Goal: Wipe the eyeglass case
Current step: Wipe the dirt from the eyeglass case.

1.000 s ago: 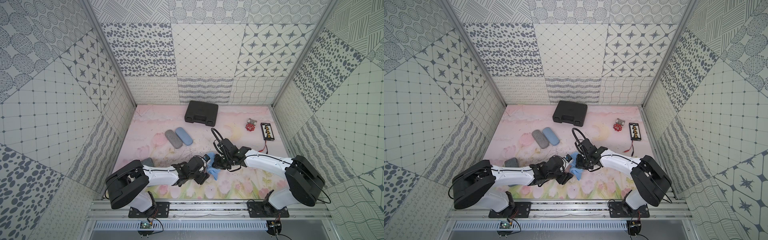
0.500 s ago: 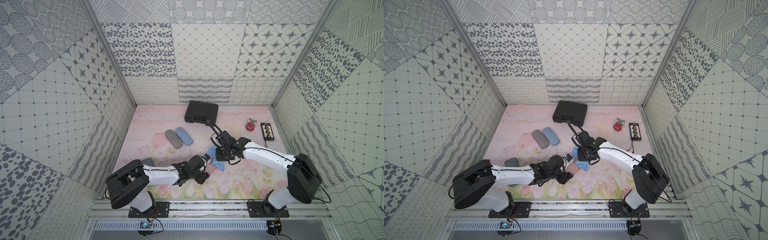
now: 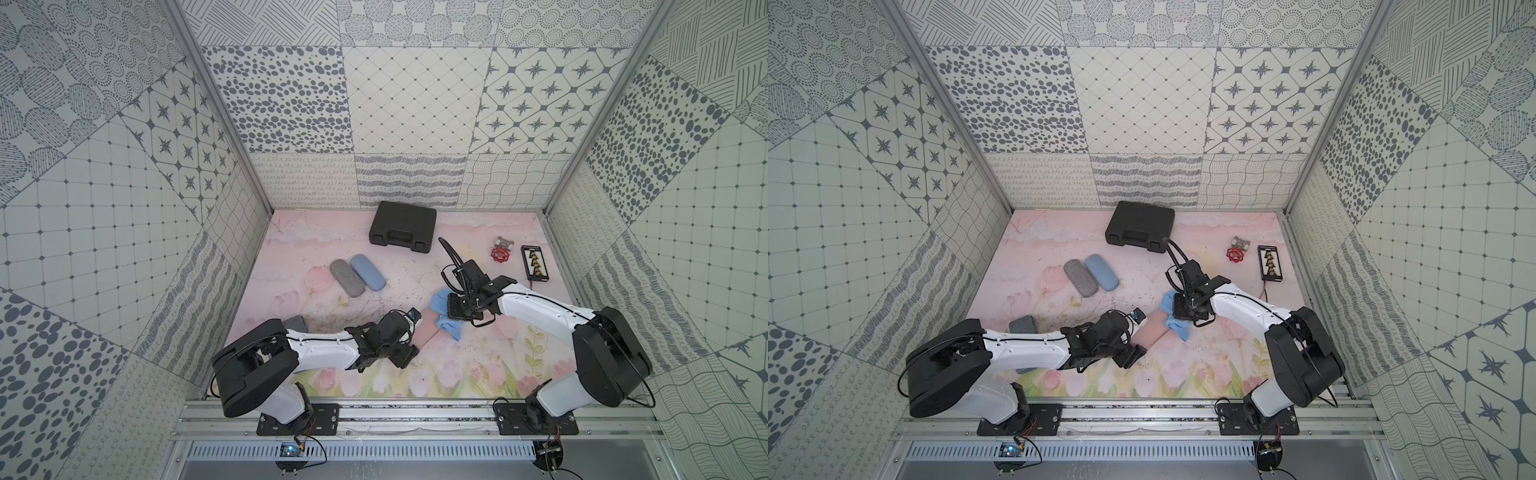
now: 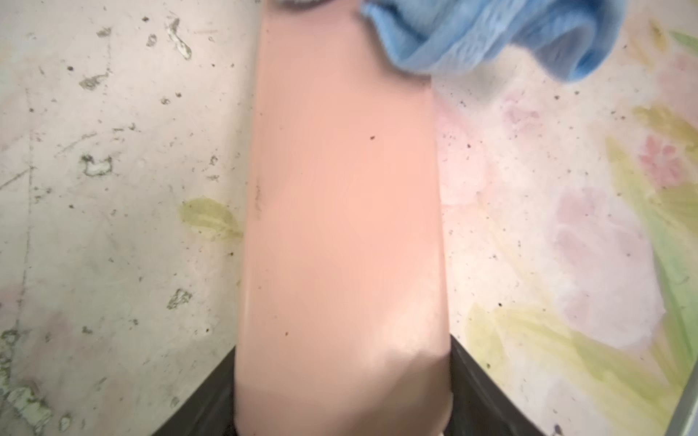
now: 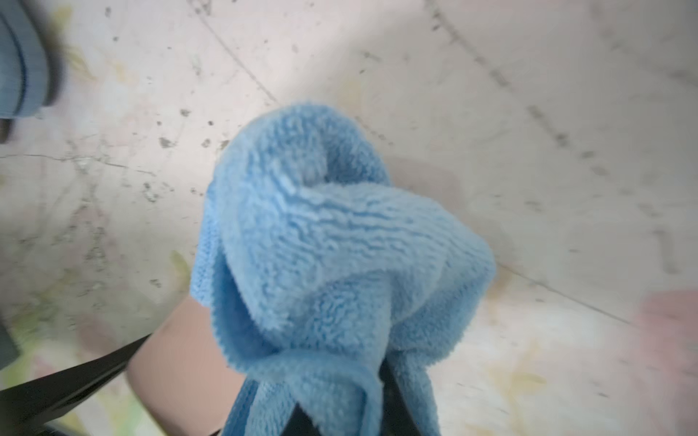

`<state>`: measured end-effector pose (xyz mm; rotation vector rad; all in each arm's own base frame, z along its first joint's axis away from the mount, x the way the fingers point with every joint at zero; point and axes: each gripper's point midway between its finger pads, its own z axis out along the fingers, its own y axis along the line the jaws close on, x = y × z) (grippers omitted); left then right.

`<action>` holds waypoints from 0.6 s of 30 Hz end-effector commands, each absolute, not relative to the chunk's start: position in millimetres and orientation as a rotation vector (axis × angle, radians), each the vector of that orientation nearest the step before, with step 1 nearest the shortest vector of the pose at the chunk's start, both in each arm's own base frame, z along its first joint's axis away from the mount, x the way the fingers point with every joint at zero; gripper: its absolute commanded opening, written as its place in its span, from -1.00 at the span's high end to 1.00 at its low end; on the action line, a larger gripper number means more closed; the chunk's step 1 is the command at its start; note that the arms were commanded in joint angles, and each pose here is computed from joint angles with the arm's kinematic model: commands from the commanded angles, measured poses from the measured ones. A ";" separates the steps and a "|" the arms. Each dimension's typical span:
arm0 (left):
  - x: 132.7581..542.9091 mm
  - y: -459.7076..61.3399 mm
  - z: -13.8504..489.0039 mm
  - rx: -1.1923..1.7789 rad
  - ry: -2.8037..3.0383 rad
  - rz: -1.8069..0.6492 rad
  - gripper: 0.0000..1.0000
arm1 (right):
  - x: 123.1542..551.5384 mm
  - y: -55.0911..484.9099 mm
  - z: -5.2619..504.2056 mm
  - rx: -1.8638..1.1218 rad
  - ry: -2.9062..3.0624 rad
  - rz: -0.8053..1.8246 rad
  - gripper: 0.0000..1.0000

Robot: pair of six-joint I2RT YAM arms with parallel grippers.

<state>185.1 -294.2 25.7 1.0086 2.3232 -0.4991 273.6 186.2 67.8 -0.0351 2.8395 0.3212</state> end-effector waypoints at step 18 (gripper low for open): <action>193.3 -295.8 34.8 0.955 2.302 -0.489 -0.27 | 264.0 164.0 52.9 -0.005 2.871 0.304 1.00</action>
